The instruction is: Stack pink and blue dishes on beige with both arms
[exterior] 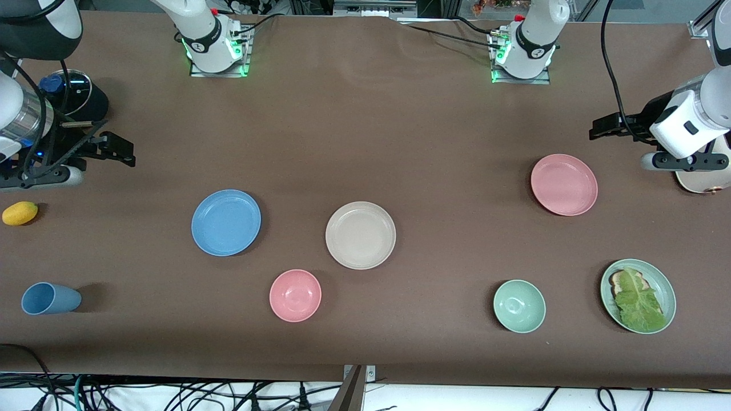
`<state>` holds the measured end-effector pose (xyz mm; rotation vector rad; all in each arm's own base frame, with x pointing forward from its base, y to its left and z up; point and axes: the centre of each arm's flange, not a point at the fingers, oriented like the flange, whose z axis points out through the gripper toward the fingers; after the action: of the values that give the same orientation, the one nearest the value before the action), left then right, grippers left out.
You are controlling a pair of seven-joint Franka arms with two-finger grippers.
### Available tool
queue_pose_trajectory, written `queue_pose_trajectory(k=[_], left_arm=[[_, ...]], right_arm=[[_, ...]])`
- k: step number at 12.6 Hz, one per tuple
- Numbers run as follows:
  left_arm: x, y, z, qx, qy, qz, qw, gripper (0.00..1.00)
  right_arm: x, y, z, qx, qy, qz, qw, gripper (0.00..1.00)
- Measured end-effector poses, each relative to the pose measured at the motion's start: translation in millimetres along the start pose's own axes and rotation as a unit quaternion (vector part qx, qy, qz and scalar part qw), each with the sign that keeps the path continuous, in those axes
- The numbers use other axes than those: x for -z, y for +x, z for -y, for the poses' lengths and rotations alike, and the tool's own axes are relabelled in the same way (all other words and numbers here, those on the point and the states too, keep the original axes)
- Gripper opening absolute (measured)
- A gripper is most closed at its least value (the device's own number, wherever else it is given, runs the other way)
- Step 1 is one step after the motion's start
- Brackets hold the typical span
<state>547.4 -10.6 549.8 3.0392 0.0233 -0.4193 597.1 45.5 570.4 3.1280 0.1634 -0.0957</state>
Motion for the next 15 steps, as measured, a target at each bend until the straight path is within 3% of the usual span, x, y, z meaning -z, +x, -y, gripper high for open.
queue_pose_trajectory(k=[10, 13, 15], left_arm=[[-8.9, 8.3, 19.9, 0.018, -0.005, 0.010, 1.000, 1.00], [-19.6, 18.1, 48.2, 0.042, -0.012, 0.019, 0.999, 1.00], [-27.4, 28.3, 73.2, 0.065, -0.047, 0.025, 0.996, 1.00]], right_arm=[[0.2, 0.2, 0.5, 0.000, 0.000, -0.001, 1.000, 1.00], [0.2, 0.3, 0.6, 0.000, 0.000, -0.001, 1.000, 1.00], [0.2, 0.3, 0.7, 0.001, 0.000, -0.001, 1.000, 1.00]])
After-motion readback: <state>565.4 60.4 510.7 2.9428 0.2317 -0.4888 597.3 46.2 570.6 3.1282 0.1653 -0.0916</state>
